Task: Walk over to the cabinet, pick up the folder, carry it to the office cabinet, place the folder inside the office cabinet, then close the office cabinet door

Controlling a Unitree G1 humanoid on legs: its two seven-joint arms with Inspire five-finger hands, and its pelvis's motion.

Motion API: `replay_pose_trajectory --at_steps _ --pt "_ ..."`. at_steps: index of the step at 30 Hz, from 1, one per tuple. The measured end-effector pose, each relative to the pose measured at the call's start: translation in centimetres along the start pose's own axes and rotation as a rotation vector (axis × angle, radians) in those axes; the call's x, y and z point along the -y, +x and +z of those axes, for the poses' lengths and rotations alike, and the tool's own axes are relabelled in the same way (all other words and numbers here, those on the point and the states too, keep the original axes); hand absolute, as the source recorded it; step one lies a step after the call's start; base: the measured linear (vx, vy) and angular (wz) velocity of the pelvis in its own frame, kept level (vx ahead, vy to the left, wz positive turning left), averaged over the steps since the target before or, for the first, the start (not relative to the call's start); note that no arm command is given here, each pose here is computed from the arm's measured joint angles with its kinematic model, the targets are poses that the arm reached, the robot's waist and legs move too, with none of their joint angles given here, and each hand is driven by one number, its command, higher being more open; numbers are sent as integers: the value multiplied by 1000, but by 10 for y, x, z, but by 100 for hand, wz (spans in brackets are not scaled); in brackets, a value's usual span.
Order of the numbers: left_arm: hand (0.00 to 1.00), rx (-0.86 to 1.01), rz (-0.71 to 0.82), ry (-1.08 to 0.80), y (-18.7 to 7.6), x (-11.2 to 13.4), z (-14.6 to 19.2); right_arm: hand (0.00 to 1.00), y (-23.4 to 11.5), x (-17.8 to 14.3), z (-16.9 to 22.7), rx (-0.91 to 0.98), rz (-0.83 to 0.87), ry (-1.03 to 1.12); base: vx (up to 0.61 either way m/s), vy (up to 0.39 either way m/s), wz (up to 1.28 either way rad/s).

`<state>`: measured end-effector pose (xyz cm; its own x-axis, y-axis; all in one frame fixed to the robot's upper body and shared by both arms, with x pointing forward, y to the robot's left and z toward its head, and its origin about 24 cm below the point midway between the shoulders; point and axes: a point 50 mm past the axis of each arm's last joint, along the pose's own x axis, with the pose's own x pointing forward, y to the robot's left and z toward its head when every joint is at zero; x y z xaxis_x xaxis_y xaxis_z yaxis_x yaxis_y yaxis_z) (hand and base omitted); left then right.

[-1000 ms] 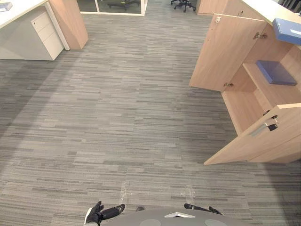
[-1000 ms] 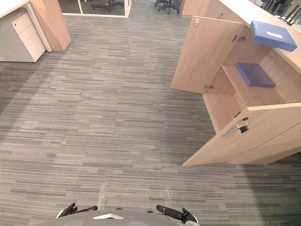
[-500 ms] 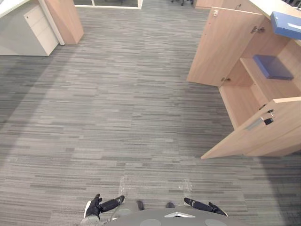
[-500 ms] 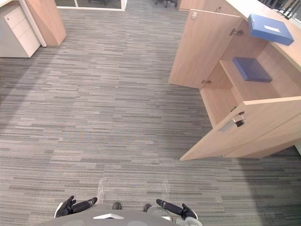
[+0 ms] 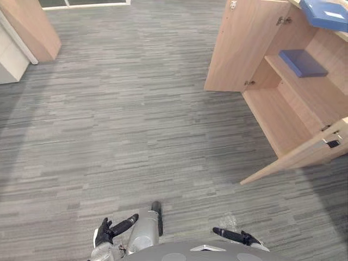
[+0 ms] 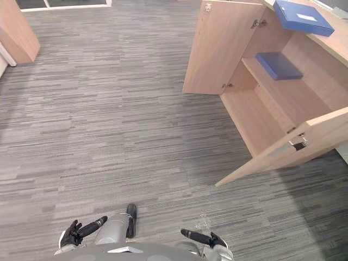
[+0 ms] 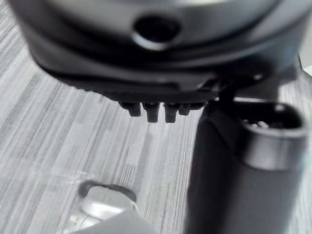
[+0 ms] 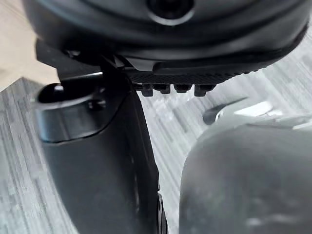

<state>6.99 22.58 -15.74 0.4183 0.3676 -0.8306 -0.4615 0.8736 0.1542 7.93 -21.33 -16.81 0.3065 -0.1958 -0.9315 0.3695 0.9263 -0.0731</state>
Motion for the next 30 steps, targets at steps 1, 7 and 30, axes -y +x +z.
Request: replay_pose_trajectory --at_steps 1,7,30 --pt "100 -9 -2 2 0 1 -2 100 0 0 0 1 1 4 363 254 -42" --pt "100 -74 7 6 -7 -5 -23 100 -1 4 -2 23 -29 125 376 180 4" --pt "100 -25 -125 -53 -4 42 -1 100 -2 -18 16 102 8 284 294 -190 0"
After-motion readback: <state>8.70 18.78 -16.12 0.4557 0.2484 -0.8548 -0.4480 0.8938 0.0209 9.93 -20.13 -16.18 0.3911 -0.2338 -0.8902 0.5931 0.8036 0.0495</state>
